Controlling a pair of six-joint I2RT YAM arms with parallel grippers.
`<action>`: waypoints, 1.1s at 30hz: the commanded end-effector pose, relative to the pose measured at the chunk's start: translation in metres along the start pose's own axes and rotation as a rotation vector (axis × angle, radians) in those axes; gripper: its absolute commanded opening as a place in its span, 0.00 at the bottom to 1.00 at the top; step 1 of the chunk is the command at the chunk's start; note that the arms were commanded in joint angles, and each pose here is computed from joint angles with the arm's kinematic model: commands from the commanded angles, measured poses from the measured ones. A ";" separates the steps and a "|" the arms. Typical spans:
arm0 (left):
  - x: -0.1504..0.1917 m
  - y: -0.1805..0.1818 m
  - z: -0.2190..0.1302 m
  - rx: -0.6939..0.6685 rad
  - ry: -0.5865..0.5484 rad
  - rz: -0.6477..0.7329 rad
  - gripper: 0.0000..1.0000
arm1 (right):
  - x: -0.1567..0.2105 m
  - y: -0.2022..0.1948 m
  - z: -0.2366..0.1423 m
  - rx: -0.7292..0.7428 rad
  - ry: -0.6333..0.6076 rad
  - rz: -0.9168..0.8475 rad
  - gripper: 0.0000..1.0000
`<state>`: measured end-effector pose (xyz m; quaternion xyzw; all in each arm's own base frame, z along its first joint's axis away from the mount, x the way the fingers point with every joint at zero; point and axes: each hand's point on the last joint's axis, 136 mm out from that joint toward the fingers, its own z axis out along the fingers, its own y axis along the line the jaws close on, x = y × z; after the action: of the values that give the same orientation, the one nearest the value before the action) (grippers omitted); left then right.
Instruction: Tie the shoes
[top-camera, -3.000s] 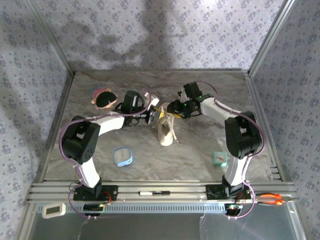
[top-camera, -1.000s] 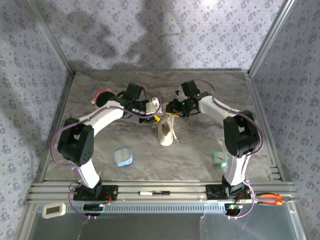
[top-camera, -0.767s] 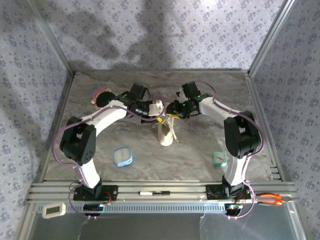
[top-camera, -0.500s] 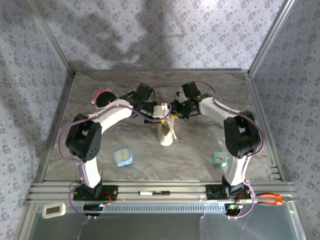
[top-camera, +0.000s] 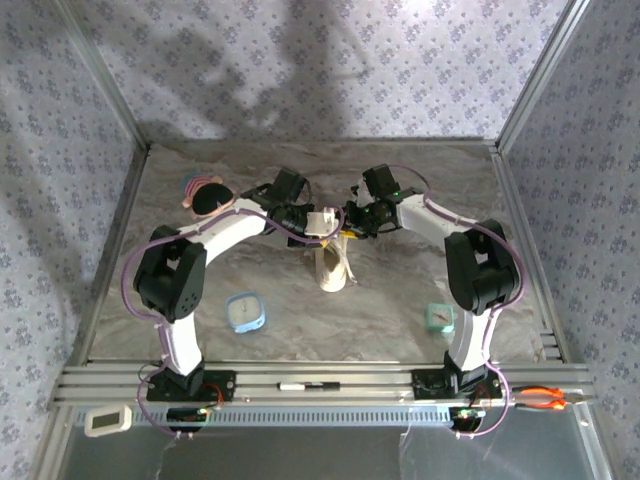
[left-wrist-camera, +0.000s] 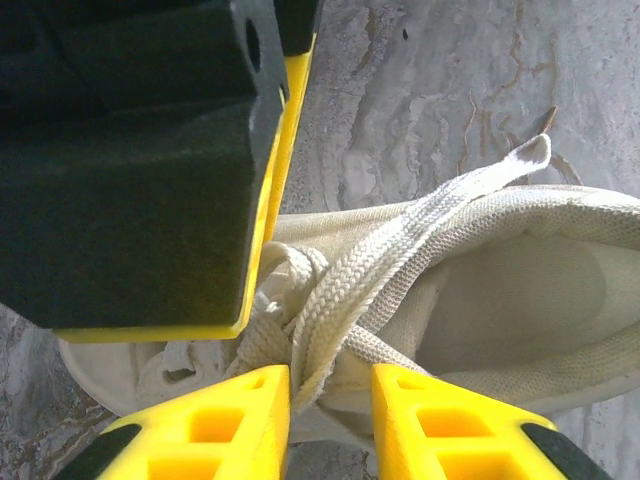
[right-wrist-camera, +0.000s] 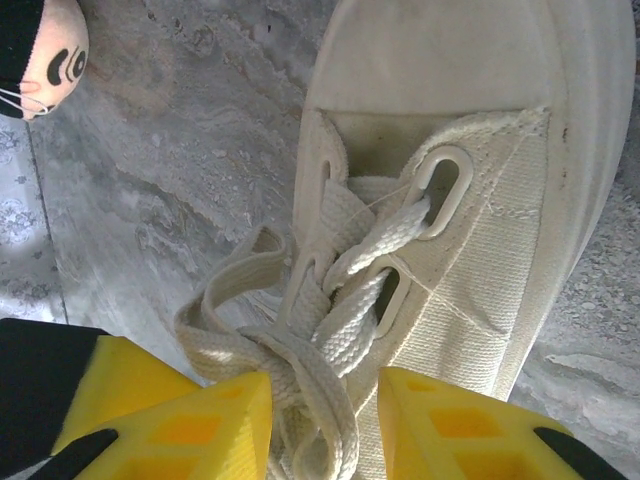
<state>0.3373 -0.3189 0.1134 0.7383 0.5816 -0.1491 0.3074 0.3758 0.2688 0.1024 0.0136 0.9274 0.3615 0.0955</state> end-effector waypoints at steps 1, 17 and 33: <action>-0.009 0.006 0.002 -0.007 -0.024 0.038 0.28 | 0.006 -0.004 0.006 0.000 0.033 0.023 0.34; -0.016 0.001 0.002 -0.010 -0.055 0.010 0.01 | 0.002 0.000 0.002 -0.006 0.000 -0.004 0.03; -0.021 0.022 -0.004 -0.002 -0.138 -0.215 0.00 | -0.004 0.014 -0.016 0.046 -0.130 -0.209 0.00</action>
<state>0.3488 -0.3275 0.1211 0.6789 0.6316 -0.1950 0.3196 0.3736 0.2701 0.1094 -0.0346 0.9283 0.3370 0.1532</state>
